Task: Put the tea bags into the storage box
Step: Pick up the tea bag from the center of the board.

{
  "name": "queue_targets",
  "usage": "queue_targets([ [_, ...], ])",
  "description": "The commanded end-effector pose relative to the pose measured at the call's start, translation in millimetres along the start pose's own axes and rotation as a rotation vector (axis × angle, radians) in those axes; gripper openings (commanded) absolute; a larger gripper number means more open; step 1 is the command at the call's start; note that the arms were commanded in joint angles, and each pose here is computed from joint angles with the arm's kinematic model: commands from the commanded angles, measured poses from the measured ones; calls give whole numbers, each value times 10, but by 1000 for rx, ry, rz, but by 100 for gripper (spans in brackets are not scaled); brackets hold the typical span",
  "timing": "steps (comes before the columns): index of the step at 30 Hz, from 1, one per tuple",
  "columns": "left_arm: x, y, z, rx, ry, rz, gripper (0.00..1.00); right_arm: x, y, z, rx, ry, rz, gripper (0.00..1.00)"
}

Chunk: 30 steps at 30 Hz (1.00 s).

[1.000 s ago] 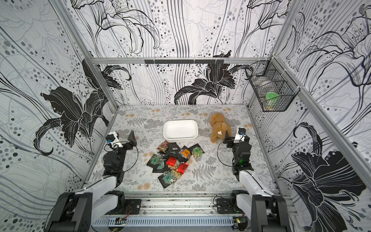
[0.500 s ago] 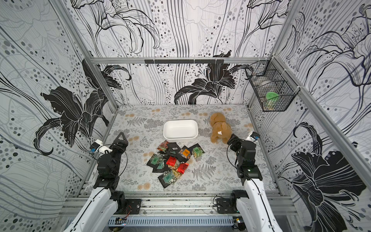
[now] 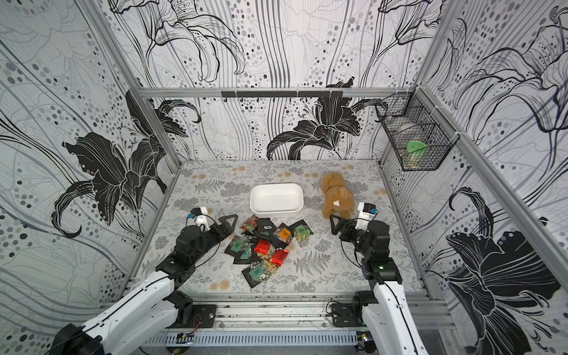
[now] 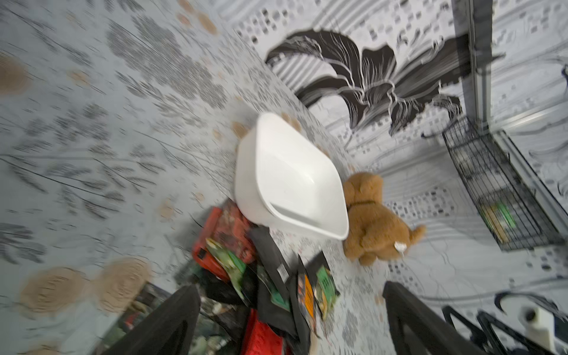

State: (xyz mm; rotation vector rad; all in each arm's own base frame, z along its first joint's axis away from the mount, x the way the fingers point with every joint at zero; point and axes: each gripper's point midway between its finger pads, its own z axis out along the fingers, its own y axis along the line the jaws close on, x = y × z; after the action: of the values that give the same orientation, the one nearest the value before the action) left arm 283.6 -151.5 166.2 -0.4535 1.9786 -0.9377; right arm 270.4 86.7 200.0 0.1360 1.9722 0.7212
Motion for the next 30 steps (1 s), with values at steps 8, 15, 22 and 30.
queue_targets([
  [8,725,-356,-15,9,183,47,99,972,886,326,-204,329,-311,84],
  [15,1122,-347,-129,36,279,-71,85,1421,926,573,-201,429,-395,51],
  [22,1511,-407,-173,46,335,-155,76,1672,787,726,-176,486,-395,42],
  [30,1702,-367,-198,30,332,-270,69,1799,678,742,-160,507,-402,39],
])
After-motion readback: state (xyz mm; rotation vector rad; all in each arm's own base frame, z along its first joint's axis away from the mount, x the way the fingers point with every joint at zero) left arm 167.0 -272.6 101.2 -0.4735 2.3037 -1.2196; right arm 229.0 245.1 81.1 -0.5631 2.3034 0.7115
